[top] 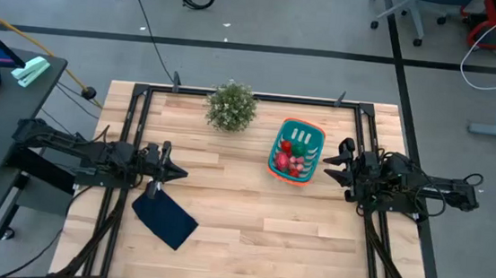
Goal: Pick and placing Produce into tupperware
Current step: Return to Home Position
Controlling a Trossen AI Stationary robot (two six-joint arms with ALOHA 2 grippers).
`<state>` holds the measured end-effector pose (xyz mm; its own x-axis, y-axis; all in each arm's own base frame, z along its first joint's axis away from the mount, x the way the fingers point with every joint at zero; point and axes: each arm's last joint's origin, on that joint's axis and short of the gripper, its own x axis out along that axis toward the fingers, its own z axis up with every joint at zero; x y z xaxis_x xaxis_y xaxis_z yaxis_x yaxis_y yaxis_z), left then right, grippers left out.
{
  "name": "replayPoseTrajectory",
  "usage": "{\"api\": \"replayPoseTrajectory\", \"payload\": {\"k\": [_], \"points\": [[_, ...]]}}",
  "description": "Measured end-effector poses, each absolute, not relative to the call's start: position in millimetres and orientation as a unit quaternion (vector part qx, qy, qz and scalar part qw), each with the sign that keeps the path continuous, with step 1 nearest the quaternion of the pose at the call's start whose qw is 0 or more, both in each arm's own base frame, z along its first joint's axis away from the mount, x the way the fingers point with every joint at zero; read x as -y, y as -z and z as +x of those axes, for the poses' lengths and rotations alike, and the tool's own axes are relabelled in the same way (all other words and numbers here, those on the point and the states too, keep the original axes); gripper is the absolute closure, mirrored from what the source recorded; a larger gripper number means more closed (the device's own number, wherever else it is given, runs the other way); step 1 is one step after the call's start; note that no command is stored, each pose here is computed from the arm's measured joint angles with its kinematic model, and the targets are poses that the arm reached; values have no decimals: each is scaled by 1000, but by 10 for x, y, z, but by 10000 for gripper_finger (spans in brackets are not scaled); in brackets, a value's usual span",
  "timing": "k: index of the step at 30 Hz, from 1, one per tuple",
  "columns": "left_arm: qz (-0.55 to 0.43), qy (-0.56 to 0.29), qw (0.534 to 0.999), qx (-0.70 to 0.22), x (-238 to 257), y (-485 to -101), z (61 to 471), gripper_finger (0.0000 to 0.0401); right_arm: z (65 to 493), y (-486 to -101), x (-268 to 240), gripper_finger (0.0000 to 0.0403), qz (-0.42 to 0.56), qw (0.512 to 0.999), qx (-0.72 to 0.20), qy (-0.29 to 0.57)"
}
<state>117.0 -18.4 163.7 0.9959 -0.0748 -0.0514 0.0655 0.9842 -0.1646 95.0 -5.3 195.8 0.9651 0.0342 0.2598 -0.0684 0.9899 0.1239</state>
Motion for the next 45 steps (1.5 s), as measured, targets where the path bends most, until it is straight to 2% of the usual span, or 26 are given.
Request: {"api": "replayPoseTrajectory", "payload": {"k": [9, 22, 33, 45], "points": [[-81, 35, 996, -29, 184, -1637, 1170, 362, 950, -1958, 53, 247, 66, 989, 129, -26], [-81, 35, 996, -29, 184, -1635, 1170, 375, 950, -1958, 53, 247, 66, 989, 130, -26], [-81, 35, 996, -29, 185, -1635, 1170, 362, 950, -1958, 53, 247, 66, 989, 130, -26], [-81, 35, 996, -29, 185, -1635, 1170, 378, 950, -1958, 53, 247, 66, 989, 129, -26]]}}
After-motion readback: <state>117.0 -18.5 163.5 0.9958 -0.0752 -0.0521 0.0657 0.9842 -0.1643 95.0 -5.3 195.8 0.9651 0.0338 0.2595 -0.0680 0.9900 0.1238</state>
